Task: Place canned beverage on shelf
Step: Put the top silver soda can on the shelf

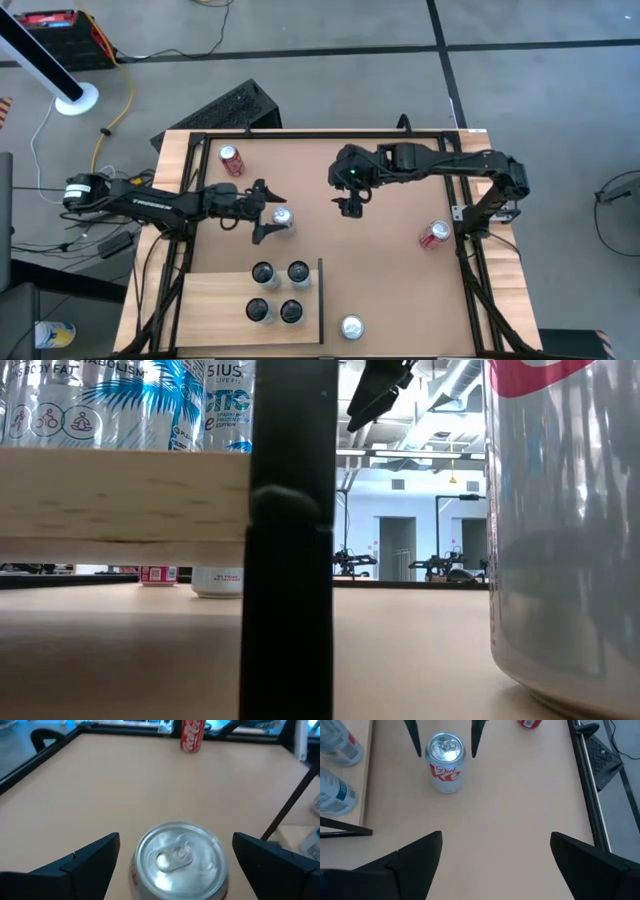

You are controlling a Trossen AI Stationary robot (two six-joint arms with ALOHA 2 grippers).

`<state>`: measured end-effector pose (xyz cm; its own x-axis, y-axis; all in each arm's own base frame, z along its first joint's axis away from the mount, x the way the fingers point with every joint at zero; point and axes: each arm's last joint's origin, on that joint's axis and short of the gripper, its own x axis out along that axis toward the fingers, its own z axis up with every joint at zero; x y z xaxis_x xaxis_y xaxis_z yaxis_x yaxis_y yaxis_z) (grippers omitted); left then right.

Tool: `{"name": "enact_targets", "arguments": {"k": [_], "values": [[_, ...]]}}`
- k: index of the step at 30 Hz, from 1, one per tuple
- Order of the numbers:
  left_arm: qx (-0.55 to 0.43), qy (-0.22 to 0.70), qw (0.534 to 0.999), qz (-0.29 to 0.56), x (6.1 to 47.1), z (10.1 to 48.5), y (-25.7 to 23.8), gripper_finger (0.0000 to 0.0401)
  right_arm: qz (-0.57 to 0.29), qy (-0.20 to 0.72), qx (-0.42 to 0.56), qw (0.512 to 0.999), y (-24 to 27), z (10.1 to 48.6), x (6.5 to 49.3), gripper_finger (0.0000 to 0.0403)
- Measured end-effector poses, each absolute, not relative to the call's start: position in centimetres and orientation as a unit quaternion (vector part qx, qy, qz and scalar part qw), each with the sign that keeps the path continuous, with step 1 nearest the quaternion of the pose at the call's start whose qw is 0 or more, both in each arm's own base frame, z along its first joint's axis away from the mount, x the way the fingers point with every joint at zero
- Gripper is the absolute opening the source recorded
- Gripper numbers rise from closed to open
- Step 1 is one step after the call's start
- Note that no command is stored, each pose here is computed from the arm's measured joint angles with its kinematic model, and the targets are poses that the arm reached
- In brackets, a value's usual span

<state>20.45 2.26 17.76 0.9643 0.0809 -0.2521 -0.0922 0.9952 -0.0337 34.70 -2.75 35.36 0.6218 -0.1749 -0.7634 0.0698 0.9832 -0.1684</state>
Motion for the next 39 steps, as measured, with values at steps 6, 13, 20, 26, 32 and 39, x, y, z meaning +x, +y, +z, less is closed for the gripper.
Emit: {"name": "enact_targets", "arguments": {"k": [6,13,20,26,32,39], "values": [[-0.020,0.143,0.989,0.043,20.4,17.4,2.2,0.0371,-0.073,0.428,-0.051,0.900,-2.8,35.4,34.7,0.0393],[-0.018,0.143,0.989,0.043,20.4,17.5,2.2,0.0355,-0.078,0.427,-0.040,0.900,-2.8,35.3,34.8,0.0393],[-0.020,0.142,0.989,0.043,20.4,17.5,2.2,0.0262,-0.080,0.428,-0.037,0.900,-2.8,35.3,34.8,0.0393],[-0.024,0.141,0.989,0.041,20.4,17.5,2.2,0.0253,-0.084,0.428,-0.027,0.900,-2.8,35.2,34.8,0.0393],[-0.029,0.132,0.990,0.040,20.1,18.0,2.2,0.0246,-0.081,0.430,-0.026,0.899,-2.4,35.2,34.8,0.0393],[-0.020,0.112,0.993,0.036,18.8,20.8,2.0,0.0232,-0.093,0.442,-0.023,0.892,-1.6,35.0,34.6,0.0393]]}}
